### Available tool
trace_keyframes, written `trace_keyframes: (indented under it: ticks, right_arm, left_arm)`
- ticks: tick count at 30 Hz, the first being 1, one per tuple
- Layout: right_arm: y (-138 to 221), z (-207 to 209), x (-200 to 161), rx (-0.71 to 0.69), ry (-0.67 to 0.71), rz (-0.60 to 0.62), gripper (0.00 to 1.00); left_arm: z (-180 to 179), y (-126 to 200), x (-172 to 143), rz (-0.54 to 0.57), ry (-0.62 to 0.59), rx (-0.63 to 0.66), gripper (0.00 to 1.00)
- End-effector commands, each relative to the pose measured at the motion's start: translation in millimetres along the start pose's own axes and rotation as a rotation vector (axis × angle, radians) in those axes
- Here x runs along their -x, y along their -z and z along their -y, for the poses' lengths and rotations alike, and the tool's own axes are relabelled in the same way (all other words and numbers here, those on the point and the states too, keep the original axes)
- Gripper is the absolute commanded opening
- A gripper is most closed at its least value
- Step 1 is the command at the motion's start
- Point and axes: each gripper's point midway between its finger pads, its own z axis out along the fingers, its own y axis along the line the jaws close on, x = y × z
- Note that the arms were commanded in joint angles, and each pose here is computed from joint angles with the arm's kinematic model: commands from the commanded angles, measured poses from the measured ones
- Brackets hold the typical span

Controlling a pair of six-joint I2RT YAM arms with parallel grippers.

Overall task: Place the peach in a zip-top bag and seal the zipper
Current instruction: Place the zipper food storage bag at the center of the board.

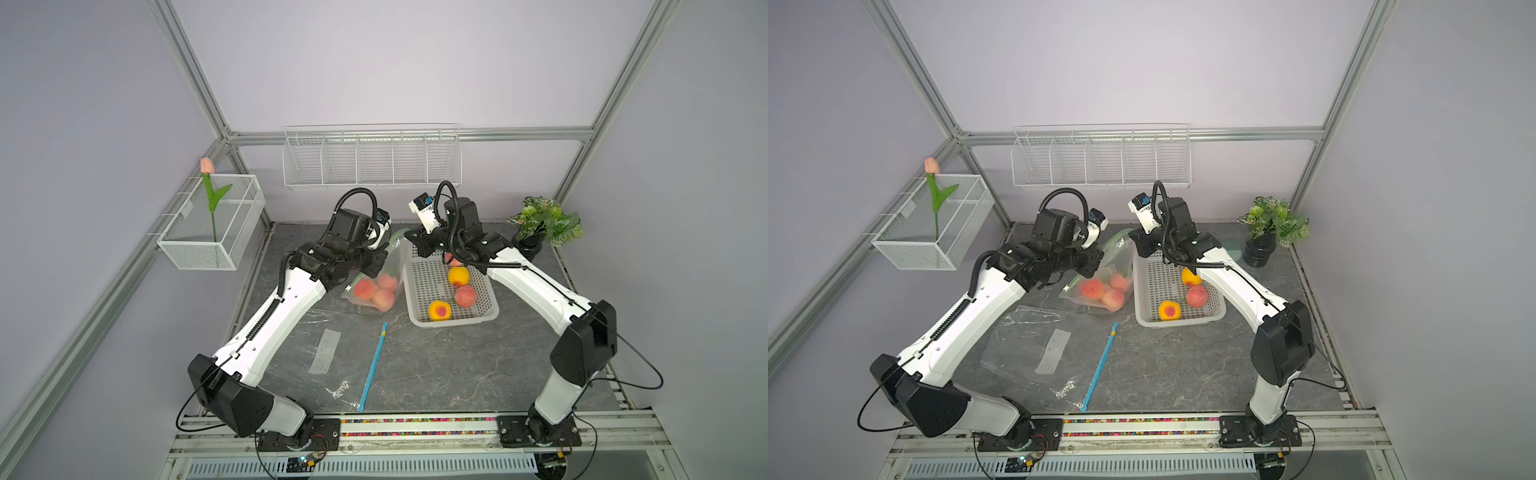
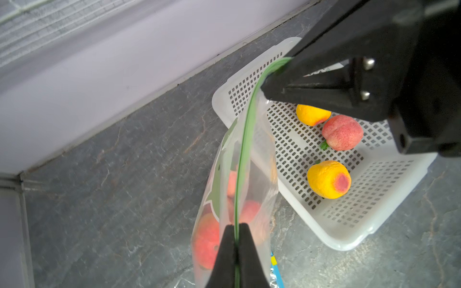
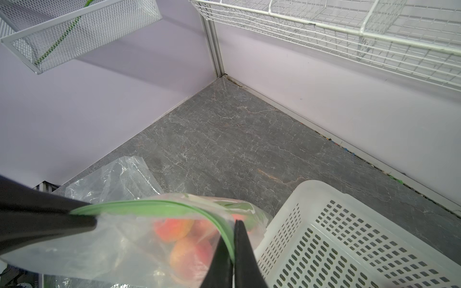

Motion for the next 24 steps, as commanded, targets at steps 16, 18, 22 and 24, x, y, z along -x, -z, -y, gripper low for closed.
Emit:
trace_keyframes:
  ticks: [16, 18, 22, 24]
  right_arm:
    - [47, 7, 23, -0.156, 0.149, 0.172, 0.79]
    - [51, 7, 20, -0.164, 0.150, 0.168, 0.79]
    - [54, 8, 13, -0.169, 0.147, 0.160, 0.79]
    - [57, 7, 11, -0.170, 0.145, 0.159, 0.79]
  left_arm:
    - [-92, 44, 12, 0.167, 0.220, 0.520, 0.00]
    - [-110, 54, 10, 0.186, 0.265, 0.622, 0.00]
    - [-134, 66, 7, 0.220, 0.333, 0.745, 0.00]
    - [-148, 74, 4, 0.234, 0.371, 0.817, 0.00]
